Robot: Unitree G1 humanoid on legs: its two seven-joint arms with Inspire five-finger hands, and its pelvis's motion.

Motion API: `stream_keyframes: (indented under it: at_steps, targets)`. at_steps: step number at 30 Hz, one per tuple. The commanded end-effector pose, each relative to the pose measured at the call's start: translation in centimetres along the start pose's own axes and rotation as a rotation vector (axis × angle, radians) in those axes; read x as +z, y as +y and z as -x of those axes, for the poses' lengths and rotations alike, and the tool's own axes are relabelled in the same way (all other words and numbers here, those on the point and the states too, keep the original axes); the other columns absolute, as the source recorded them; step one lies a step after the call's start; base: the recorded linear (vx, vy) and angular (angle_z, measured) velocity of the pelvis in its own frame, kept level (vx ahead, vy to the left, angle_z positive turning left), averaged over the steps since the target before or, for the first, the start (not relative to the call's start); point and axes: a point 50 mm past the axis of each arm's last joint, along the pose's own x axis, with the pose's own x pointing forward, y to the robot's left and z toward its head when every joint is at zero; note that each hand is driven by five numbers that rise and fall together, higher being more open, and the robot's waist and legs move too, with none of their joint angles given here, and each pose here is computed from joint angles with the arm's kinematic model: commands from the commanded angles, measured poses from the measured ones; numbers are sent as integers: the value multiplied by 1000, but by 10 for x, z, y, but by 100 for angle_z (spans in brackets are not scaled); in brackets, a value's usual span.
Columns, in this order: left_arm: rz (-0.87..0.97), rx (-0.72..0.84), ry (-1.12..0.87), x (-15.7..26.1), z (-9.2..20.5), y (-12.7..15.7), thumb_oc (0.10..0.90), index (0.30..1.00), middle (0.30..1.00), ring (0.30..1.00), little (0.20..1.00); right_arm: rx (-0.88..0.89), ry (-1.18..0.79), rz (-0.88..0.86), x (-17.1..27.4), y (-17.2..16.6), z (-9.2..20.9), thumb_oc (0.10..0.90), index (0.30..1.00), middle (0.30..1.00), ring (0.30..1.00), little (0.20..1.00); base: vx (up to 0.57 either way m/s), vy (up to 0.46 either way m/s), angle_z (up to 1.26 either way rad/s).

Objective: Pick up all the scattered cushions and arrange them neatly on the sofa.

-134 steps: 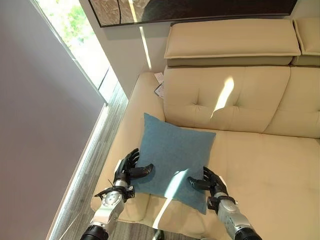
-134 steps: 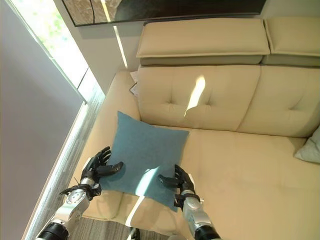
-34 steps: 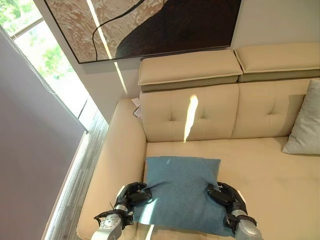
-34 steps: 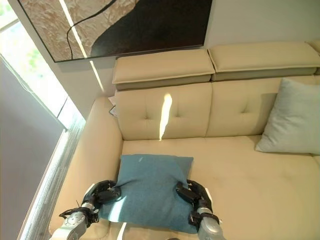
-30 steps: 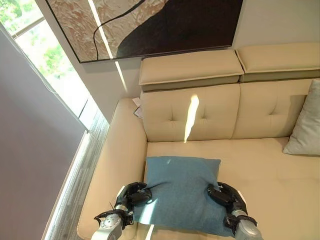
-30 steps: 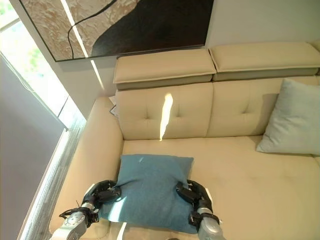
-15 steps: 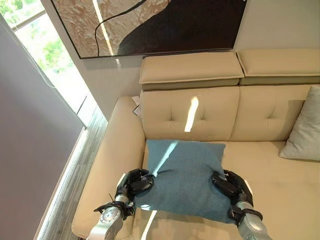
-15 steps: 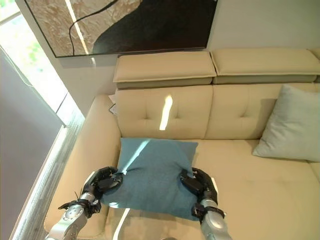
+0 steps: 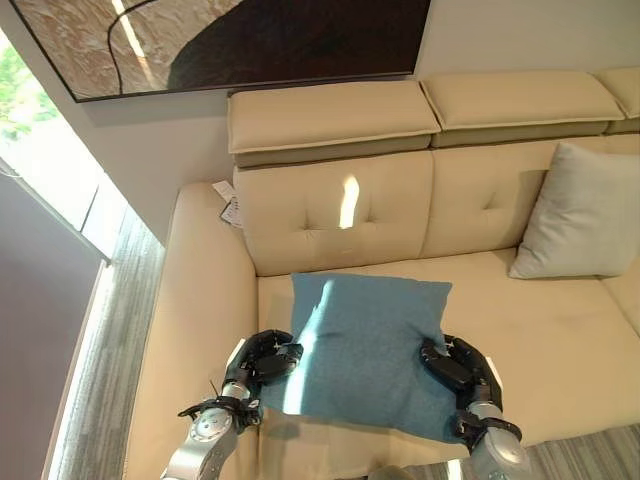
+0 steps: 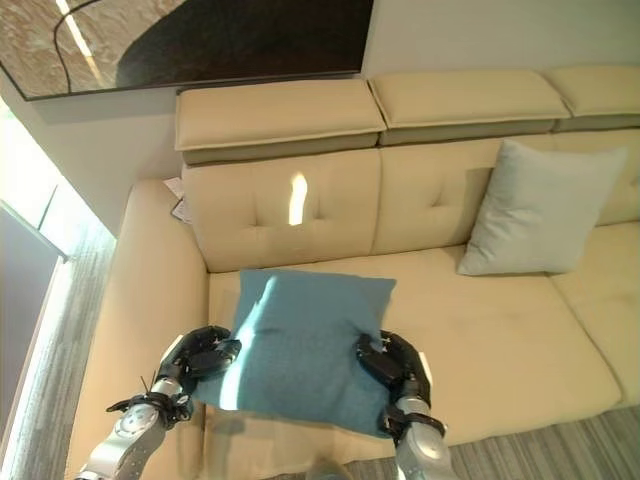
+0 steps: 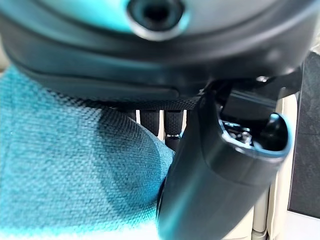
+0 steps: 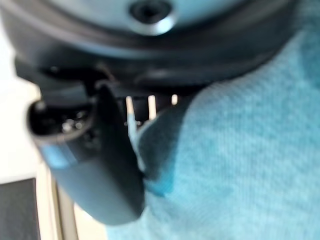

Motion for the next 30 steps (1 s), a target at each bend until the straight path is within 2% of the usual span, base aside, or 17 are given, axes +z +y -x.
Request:
stream_keyframes:
  at_steps: [1, 7, 11, 16, 23, 30]
  targets:
    - [124, -115, -286, 50, -3, -27, 400, 300, 300, 300, 300, 180, -359, -50, 70, 40, -13, 400, 300, 300, 300, 300, -109, -100, -84]
    - [133, -103, -311, 58, -8, -27, 400, 300, 300, 300, 300, 211, -407, 25, 82, 49, -14, 400, 300, 300, 300, 300, -196, -191, -46]
    - [126, -114, -307, 58, -8, -31, 400, 300, 300, 300, 300, 207, -394, 52, 79, 46, -13, 400, 300, 300, 300, 300, -23, -207, 18]
    - [147, -110, -311, 60, -11, -34, 400, 300, 300, 300, 300, 237, -412, 115, 86, 47, -15, 400, 300, 300, 300, 300, -40, -423, -30]
    - [133, -178, -319, 64, -16, -50, 400, 300, 300, 300, 300, 192, -411, 105, 87, 35, -13, 400, 300, 300, 300, 300, -45, -140, 3]
    - [110, -183, -293, 58, -13, -51, 400, 300, 300, 300, 300, 173, -379, 65, 79, 32, -11, 400, 300, 300, 300, 300, 65, 16, -6]
